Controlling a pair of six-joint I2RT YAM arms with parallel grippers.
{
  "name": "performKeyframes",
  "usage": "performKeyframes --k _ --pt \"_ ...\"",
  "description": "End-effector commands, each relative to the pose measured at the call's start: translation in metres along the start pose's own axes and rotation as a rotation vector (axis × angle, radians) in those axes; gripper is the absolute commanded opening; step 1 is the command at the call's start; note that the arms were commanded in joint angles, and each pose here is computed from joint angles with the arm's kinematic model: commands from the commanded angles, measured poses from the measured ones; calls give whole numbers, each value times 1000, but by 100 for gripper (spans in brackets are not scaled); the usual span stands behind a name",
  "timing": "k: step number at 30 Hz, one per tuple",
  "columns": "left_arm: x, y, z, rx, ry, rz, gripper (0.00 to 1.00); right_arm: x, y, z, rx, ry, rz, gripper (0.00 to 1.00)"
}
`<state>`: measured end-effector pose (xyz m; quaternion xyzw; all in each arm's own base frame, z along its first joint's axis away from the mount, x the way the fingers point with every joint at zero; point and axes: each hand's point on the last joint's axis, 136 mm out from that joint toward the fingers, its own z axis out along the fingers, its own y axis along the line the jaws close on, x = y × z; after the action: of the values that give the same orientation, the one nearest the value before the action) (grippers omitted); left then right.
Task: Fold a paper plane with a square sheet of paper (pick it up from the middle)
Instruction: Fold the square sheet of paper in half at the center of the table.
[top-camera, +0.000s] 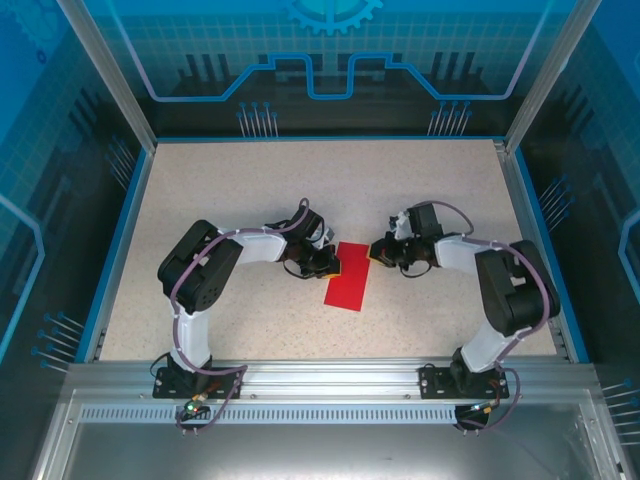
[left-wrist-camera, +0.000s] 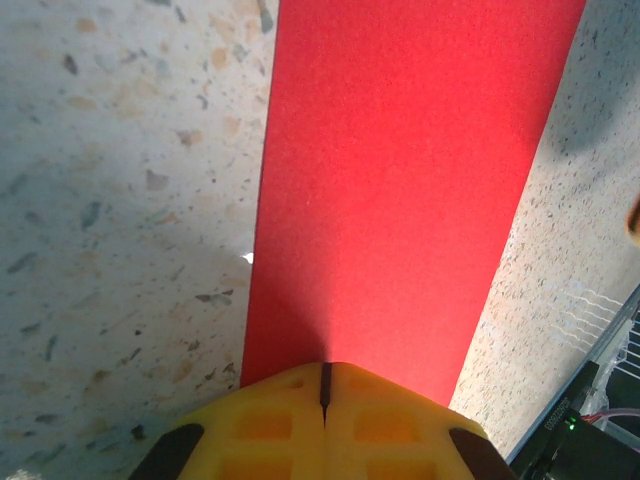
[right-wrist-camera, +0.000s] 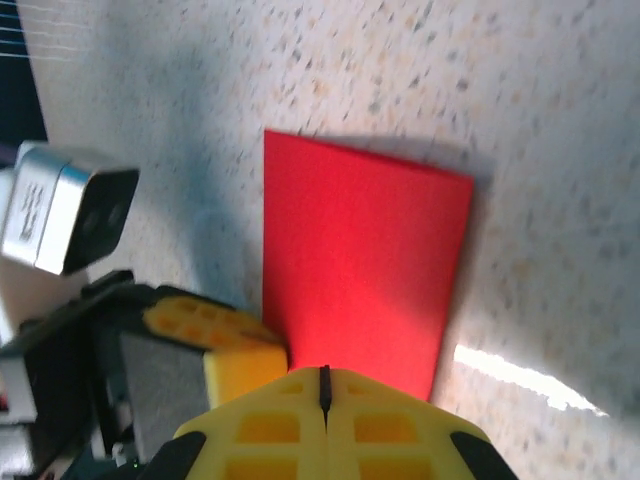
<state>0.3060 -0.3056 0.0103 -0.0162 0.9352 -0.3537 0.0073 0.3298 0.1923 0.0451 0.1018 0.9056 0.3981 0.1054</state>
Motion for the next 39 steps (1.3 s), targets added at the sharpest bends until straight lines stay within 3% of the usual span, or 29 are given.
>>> performKeyframes --k 1,15,22,28,33,39 --pt "39 80 21 -253 108 -111 0 -17 0 7 9 3 -31 2" --pt "41 80 22 -251 109 -114 0 -22 -45 29 103 44 28 2" --pt "40 72 18 -231 105 -109 0 -25 -13 6 47 19 -20 6" --pt "29 34 1 -147 64 -69 0 9 -5 -2 64 58 -56 14" --pt "15 3 -21 -89 -8 -30 21 39 -19 -6 153 78 -52 21" --pt "9 0 -37 -76 -54 -41 31 63 -14 -1 146 111 -65 22"
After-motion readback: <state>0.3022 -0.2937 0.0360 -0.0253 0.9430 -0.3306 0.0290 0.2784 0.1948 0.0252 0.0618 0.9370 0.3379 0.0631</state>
